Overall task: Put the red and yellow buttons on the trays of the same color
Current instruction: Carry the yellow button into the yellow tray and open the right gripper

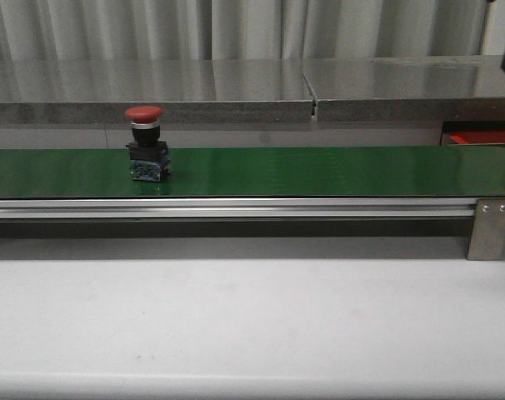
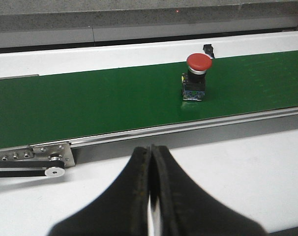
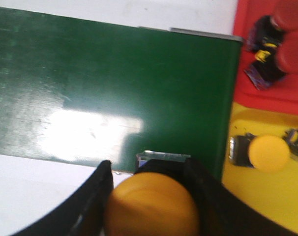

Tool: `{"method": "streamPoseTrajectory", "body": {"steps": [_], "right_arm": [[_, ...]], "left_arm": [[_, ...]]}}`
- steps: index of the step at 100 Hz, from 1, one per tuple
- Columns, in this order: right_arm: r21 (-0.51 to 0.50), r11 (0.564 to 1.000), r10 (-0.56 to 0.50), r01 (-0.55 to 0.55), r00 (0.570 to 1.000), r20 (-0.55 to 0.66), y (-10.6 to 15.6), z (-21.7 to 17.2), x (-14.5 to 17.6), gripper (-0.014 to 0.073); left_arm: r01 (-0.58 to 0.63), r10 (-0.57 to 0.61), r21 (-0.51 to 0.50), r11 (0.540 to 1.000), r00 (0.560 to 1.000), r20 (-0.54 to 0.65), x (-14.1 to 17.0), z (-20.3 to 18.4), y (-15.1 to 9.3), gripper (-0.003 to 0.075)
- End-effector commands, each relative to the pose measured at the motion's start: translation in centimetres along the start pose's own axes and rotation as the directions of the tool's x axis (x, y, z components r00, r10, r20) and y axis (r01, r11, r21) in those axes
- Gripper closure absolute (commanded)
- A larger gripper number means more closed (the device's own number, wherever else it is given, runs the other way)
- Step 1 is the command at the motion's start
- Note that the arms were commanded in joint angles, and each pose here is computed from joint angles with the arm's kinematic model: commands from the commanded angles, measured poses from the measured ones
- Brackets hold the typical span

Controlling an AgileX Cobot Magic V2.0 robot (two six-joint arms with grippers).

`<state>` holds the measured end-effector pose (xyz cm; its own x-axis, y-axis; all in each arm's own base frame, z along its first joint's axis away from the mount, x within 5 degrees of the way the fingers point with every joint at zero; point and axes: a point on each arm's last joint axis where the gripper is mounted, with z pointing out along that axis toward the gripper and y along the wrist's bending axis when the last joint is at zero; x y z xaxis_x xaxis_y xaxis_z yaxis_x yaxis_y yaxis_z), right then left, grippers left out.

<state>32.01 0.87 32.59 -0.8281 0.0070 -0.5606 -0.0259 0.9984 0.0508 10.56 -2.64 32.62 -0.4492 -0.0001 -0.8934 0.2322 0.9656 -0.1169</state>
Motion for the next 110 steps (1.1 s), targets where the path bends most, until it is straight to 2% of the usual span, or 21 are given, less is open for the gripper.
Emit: {"method": "streamPoseTrajectory", "body": {"steps": [1,24,50,67,110], "right_arm": [[0.045,0.998,0.041,-0.046,0.994,0.104,-1.7,-3.2,0.1,0.0410],[0.132,0.975,0.169,-0.178,0.983,0.076,-5.9,-3.6,3.3,0.0410],[0.196,0.941,0.268,-0.276,0.961,0.068,-9.0,-0.8,6.3,0.0410],[0.182,0.932,0.306,-0.313,0.950,0.064,-9.3,1.6,7.4,0.0410],[0.179,0.921,0.347,-0.346,0.937,0.025,-10.3,6.1,7.6,0.0410]], "left_arm": [[0.023,-0.024,0.010,1.000,0.996,0.089,-1.4,-0.4,-0.2,0.0741],[0.023,-0.024,0.010,1.000,0.996,0.089,-1.4,-0.4,-0.2,0.0741],[0.023,-0.024,0.010,1.000,0.996,0.089,-1.4,-0.4,-0.2,0.0741],[0.023,-0.024,0.010,1.000,0.996,0.089,-1.4,-0.4,-0.2,0.0741],[0.023,-0.024,0.010,1.000,0.996,0.089,-1.4,-0.4,-0.2,0.0741]]}}
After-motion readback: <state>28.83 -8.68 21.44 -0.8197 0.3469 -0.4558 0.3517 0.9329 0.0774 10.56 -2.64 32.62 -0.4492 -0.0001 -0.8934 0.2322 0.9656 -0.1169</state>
